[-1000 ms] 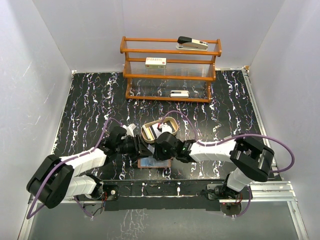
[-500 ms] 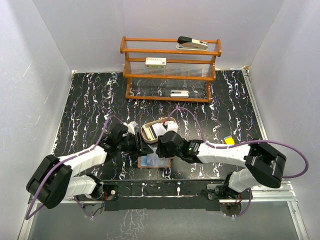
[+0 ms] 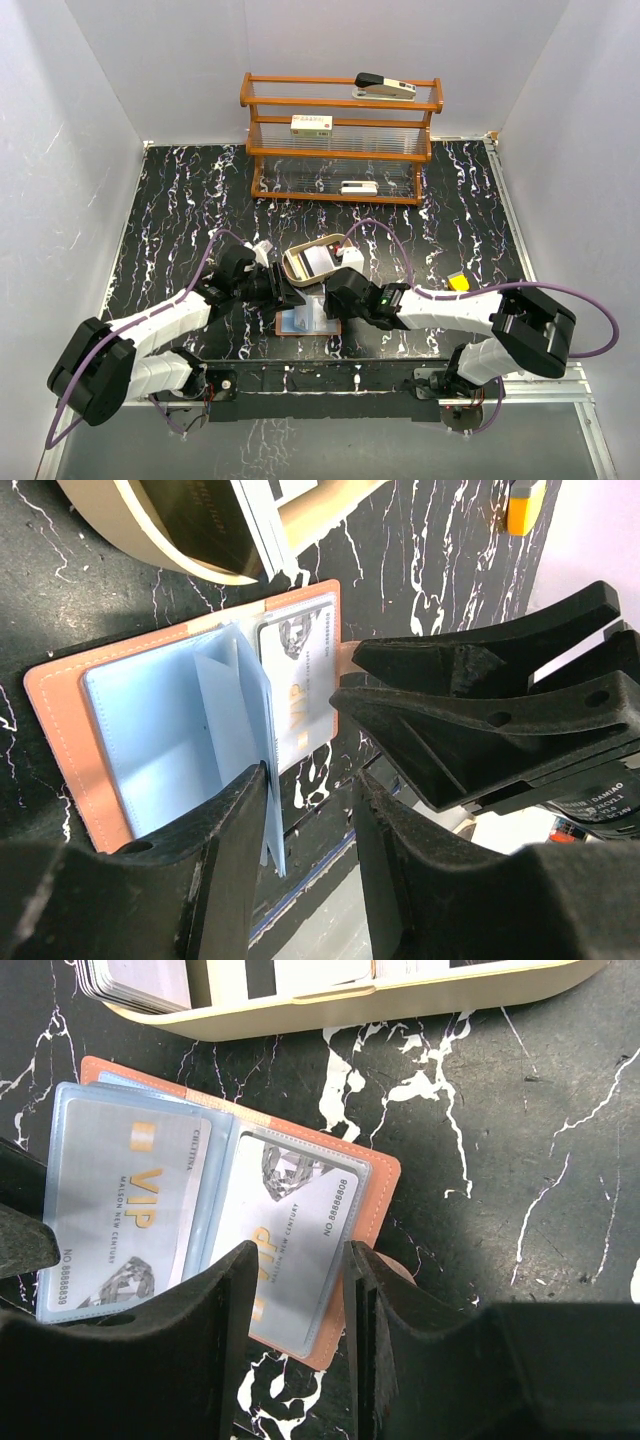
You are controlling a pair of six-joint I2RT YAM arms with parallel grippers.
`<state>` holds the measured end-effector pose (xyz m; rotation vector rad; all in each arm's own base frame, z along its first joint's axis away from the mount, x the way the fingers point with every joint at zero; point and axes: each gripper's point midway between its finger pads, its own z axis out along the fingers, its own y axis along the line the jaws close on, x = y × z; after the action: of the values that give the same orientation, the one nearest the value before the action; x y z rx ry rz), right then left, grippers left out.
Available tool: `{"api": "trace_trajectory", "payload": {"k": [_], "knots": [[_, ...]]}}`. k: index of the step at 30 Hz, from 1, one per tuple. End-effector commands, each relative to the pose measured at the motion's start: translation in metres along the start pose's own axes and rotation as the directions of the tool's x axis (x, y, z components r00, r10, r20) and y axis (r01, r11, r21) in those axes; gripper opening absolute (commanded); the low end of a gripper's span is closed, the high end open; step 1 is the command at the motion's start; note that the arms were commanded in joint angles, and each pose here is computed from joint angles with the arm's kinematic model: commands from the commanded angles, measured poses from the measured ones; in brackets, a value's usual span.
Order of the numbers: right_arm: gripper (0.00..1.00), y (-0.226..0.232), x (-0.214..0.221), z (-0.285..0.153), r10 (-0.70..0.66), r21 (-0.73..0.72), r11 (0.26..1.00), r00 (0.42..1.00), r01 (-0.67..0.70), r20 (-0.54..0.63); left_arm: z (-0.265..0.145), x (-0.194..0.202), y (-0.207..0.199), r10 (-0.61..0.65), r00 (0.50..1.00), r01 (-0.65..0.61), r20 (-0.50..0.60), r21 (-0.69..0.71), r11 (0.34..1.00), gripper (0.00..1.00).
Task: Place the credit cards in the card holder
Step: Turn over the card slot in the card holder.
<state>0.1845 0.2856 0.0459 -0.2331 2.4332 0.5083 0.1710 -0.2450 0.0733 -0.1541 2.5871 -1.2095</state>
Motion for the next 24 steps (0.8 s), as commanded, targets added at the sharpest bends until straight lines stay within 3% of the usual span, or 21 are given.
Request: {"api": "trace_trajectory", "payload": {"k": [1, 24], "knots": [[0.38, 0.005, -0.014, -0.006, 0.025, -0.015, 1.000, 0.998, -0.024, 0.062, -0.005, 0.000, -0.011, 0.017, 1.000, -0.017, 0.000, 0.020, 1.000, 0.38], [0.40, 0.005, -0.014, -0.009, 0.040, -0.033, 0.999, 0.997, -0.038, 0.069, 0.005, 0.003, -0.021, 0.007, 1.000, -0.007, -0.007, 0.073, 0.997, 0.38]]}}
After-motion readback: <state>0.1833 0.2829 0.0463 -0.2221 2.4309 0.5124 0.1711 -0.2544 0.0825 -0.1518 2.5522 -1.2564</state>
